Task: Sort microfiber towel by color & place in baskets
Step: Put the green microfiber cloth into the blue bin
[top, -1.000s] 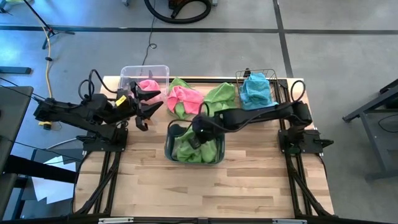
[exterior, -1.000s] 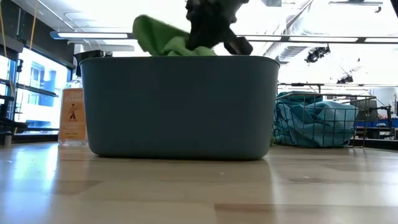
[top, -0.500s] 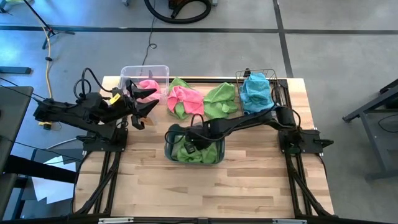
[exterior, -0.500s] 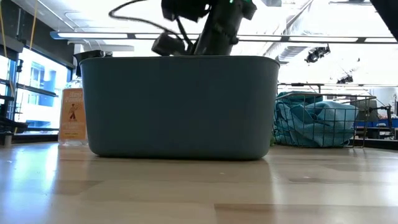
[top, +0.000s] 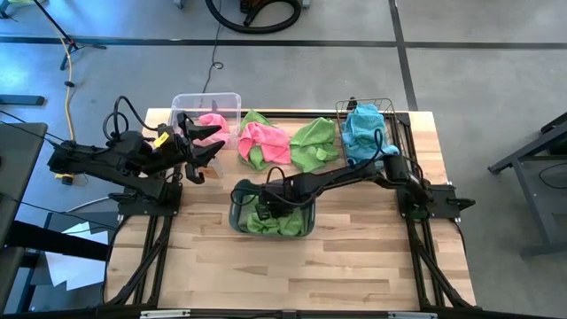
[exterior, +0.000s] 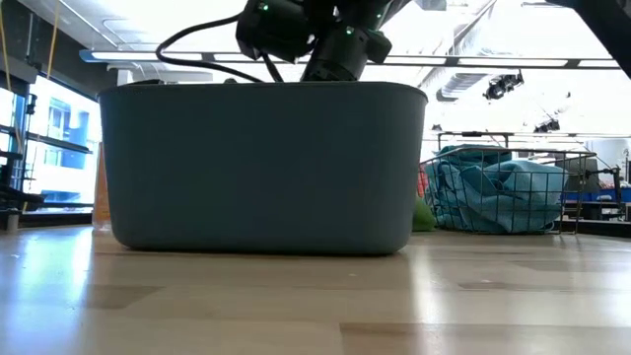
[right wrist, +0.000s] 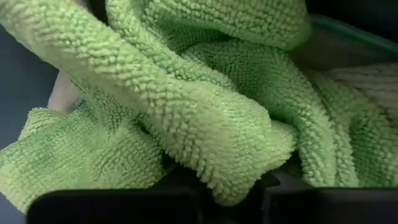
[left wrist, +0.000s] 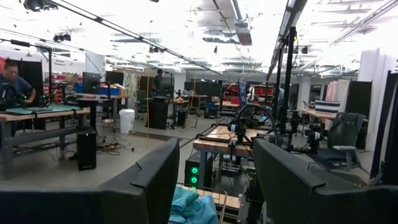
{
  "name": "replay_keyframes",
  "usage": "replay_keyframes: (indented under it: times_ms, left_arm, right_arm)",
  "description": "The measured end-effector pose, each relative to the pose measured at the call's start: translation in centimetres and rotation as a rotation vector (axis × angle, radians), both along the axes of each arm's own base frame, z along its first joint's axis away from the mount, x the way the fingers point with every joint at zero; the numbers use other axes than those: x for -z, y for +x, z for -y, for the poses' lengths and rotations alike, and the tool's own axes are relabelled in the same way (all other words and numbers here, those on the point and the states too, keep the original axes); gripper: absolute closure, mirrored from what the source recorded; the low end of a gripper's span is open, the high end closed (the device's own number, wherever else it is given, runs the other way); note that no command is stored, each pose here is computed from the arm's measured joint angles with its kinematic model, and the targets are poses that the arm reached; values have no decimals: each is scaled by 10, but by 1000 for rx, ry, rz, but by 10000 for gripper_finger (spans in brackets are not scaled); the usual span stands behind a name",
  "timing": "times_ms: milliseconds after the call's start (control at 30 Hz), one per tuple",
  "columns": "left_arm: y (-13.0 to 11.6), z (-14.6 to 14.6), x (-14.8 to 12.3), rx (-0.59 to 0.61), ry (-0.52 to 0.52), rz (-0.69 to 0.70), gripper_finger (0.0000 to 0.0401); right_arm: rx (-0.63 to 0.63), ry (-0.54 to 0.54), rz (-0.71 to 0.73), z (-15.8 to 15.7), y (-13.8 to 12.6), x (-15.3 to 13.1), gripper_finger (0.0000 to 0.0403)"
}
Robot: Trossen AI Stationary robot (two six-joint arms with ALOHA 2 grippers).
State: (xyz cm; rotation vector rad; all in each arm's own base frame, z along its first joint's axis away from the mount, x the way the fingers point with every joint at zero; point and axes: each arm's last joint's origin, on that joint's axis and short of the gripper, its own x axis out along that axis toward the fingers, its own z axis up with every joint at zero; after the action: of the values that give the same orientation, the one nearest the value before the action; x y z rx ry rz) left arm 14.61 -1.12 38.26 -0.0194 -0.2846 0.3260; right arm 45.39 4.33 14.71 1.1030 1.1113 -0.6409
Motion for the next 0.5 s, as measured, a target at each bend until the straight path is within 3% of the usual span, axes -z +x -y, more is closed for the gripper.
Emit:
replay_keyframes:
  times_ms: [233,500]
  left_arm:
    - [0,0,0,0,0,0,208]
    - [0,0,0,-10,35,-13,208]
  right_arm:
    - [0,-6,-1,0,0,1,289]
    - [-89,-70,24,-1,9,-21,215]
